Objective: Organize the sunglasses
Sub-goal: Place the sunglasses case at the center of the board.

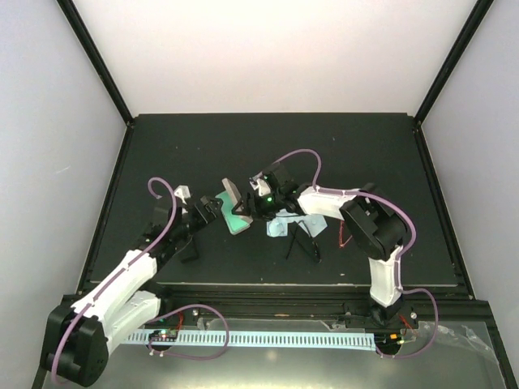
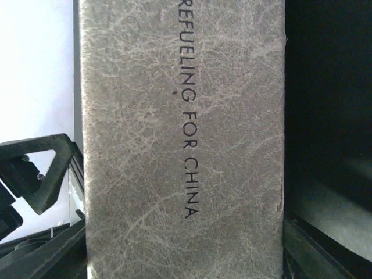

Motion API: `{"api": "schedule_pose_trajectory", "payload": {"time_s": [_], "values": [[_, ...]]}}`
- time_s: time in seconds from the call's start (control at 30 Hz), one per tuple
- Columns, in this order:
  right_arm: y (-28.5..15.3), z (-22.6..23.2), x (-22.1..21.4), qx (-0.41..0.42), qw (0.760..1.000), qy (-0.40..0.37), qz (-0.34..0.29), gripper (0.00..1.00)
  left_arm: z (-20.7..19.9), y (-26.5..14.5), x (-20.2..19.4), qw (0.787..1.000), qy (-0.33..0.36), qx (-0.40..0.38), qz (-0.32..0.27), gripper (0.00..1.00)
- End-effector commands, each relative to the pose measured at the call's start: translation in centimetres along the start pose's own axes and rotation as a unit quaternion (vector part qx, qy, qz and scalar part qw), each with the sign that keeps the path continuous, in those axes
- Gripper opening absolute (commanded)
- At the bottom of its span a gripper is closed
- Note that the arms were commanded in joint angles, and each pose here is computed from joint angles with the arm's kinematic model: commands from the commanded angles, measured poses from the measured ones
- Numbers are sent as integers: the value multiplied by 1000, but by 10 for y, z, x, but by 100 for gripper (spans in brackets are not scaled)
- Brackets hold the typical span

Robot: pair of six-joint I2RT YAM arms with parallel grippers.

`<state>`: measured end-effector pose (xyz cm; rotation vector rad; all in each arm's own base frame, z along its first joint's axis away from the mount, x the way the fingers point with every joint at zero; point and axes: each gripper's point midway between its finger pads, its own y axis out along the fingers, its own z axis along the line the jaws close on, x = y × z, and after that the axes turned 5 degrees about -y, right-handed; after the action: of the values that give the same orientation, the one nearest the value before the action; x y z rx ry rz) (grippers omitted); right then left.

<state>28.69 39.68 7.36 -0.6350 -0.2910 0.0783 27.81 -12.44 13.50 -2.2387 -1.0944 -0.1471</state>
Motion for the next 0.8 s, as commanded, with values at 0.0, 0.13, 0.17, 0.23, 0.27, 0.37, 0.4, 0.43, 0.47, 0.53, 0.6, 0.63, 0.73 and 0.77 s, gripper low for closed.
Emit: {"api": "schedule_pose_trajectory", "payload": {"time_s": [0.0,0.13,0.17,0.23,0.27,0.37,0.4,0.43,0.47,0.53,0.6,0.63,0.73,0.77], "values": [[6,10,11,21,1000,-8,-1,74,5,5,-3,1000,0,7,14,99],[5,2,9,-2,1000,-5,-3,92,7,11,-7,999,1,12,33,99],[4,0,8,-7,1000,-6,-3,97,7,13,-8,999,3,14,39,99],[3,-2,6,-14,1000,-10,-1,100,9,17,-11,999,4,20,50,99],[2,-5,5,-20,1000,-11,-2,100,10,18,-11,998,5,21,53,99],[-4,-8,5,-36,999,-19,-10,100,13,23,-12,998,7,27,61,99],[-7,-8,6,-43,999,-22,-13,100,14,24,-13,998,7,30,62,99],[-9,-9,7,-49,998,-25,-16,100,16,25,-13,997,7,33,64,99],[-11,-9,7,-54,998,-28,-18,100,19,26,-14,997,8,37,67,99],[-16,-10,7,-65,997,-33,-21,100,27,27,-16,996,8,56,70,95],[-23,-7,7,-71,996,-42,-29,100,39,27,-15,993,22,94,69,80],[-28,-6,7,-75,995,-48,-35,100,47,26,-14,990,28,117,68,72],[-44,-3,8,-91,993,-54,-57,99,59,26,-18,985,49,145,81,52],[-50,-1,9,-96,992,-56,-65,98,61,26,-22,984,52,148,89,46]]}}
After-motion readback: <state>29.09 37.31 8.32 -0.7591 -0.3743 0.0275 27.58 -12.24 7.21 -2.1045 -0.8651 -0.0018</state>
